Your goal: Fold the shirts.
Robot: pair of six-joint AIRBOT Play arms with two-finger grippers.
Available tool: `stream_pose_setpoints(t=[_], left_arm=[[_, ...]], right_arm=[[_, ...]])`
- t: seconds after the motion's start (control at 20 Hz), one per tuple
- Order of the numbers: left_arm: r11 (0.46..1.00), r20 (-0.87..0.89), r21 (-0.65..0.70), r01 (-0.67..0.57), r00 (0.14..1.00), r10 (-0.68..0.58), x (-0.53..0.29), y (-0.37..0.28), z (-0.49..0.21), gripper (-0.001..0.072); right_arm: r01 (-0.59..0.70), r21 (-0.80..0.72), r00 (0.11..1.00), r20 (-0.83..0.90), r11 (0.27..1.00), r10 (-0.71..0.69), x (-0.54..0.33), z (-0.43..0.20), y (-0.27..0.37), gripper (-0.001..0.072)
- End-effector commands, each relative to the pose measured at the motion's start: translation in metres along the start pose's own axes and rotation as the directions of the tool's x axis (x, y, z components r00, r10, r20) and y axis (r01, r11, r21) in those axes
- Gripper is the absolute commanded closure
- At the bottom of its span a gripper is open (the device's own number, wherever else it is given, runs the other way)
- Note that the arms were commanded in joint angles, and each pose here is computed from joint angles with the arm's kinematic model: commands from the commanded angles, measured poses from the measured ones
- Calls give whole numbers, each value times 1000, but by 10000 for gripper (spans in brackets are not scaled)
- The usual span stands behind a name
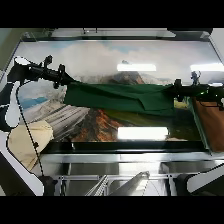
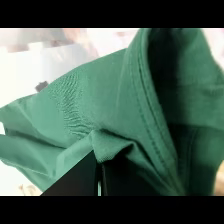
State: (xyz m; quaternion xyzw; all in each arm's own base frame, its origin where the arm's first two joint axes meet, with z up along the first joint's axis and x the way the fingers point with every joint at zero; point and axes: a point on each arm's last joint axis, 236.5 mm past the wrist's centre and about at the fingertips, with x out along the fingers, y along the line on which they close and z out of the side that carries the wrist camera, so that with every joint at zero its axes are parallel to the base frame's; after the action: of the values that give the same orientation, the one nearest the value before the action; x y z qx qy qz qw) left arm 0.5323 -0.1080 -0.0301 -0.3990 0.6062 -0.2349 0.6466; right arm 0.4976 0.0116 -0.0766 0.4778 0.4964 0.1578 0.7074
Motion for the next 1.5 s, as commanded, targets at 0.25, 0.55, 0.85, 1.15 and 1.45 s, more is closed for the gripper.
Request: stream_pose_setpoints(t=[0.25,0.55,0.85,1.15,1.45], left_arm=[[980,99,-188,57,994,-38,36,24,25,536],[978,164,-97,185,972,-168,14,-29,47,428],[972,313,-25,235,925,-215,-53,-48,83,428],[968,250,61,243,935,-251,-95,-49,50,430],[925,35,291,243,964,-264,-87,-91,-12,704]], right_arm=[[-6,-1,1000,-14,1000,6,0,-3,1,694],[-11,-13,1000,-23,1000,11,0,-5,3,694],[-31,-193,999,6,981,33,-23,0,29,687],[-14,-308,990,128,951,56,-94,32,37,165],[211,-309,977,26,927,-213,-95,9,-30,13]])
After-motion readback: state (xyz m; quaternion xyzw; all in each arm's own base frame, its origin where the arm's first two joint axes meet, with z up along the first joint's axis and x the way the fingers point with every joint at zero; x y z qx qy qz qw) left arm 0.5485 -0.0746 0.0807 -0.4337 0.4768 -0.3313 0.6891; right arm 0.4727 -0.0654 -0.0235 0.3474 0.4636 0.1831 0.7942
